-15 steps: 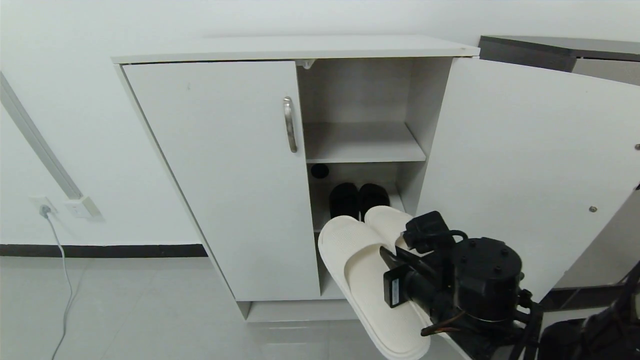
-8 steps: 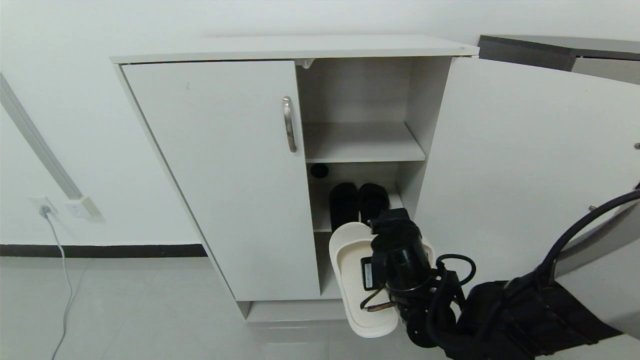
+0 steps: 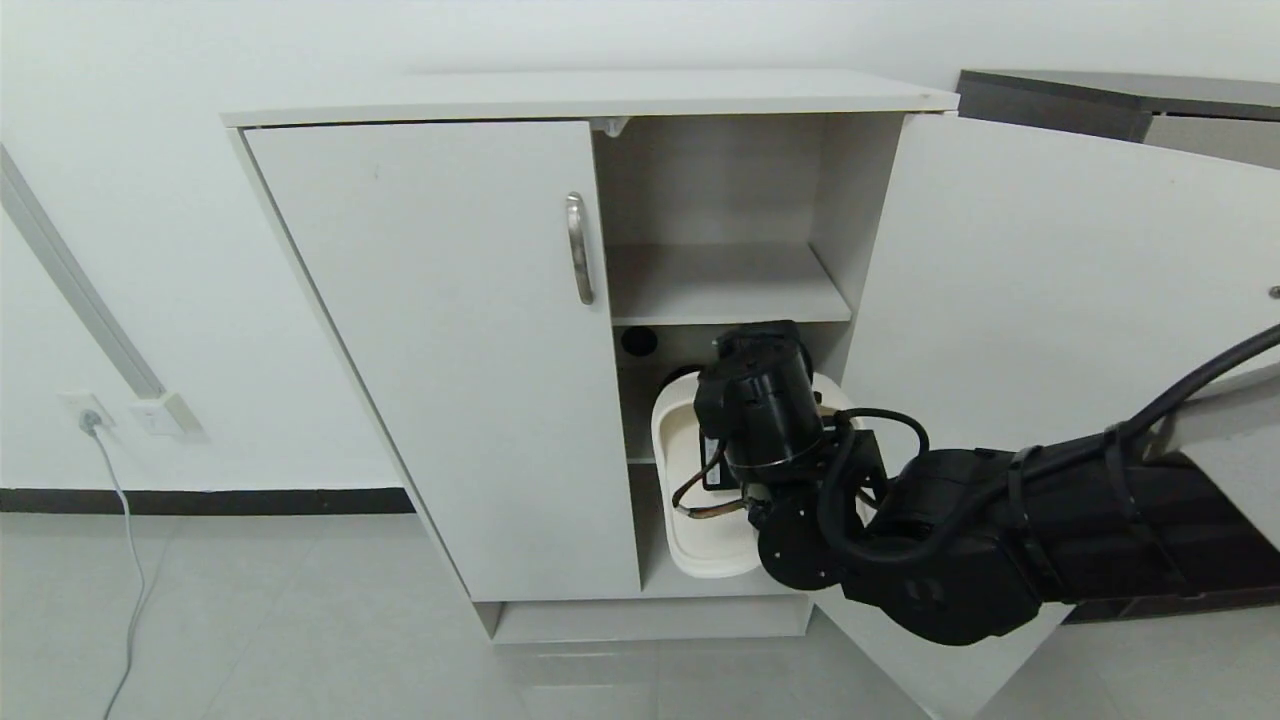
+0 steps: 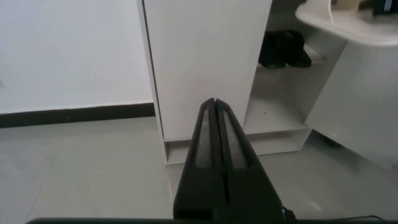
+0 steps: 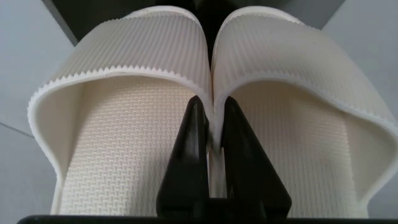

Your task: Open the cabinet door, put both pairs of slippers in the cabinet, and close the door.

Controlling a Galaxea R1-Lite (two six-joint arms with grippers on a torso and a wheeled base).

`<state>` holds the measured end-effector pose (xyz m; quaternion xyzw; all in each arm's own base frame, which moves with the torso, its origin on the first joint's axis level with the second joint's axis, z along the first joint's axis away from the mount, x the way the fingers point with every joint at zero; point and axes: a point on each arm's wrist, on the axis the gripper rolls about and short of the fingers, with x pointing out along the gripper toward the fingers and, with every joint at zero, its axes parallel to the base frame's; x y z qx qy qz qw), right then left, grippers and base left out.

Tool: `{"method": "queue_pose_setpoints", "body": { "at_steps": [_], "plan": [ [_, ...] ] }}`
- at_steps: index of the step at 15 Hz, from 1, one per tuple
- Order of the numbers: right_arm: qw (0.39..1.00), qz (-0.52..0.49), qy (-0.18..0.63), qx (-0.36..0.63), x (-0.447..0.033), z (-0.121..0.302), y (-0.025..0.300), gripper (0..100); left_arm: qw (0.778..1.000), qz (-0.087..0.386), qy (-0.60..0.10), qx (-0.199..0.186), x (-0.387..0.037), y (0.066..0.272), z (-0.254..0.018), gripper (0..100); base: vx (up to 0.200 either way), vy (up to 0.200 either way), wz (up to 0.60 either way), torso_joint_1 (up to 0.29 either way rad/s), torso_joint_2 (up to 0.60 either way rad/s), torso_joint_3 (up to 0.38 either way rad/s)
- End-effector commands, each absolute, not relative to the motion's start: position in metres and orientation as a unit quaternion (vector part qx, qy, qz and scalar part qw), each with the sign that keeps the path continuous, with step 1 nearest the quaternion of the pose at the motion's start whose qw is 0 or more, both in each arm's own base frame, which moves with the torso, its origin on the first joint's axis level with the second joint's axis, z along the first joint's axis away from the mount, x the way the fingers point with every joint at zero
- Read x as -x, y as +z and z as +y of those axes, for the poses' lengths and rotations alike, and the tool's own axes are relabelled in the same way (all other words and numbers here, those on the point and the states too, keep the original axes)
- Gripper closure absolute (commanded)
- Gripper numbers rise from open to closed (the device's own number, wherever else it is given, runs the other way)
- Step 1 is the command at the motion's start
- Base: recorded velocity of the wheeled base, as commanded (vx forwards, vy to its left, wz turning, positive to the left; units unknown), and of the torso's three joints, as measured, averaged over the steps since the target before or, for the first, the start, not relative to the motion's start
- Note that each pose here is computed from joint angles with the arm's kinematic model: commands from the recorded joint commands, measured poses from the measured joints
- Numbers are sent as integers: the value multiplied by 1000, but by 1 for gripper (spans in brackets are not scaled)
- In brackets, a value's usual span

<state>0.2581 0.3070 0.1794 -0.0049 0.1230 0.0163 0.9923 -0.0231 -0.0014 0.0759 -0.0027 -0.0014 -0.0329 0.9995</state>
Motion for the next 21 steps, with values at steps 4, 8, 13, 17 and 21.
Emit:
{"method": "queue_pose_setpoints", "body": {
  "at_steps": [4,8,13,17,21],
  "plan": [
    [997,75,17,-30,-250,303,226,100,999,-1,-33,3,23,76,-1,100,0,0,0,0,0,0],
    [997,73,17,-29,-252,304,228,100,999,-1,-33,3,23,76,-1,100,0,0,0,0,0,0],
    [997,66,18,-33,-255,305,233,100,999,-1,-33,2,23,76,-1,100,0,0,0,0,0,0],
    [997,66,19,-33,-255,306,233,100,999,-1,-33,1,23,76,-1,100,150,0,0,-3,1,2],
    [997,68,18,-32,-256,307,231,100,999,-1,-33,1,23,76,-1,100,200,0,0,4,1,2]
  ]
}}
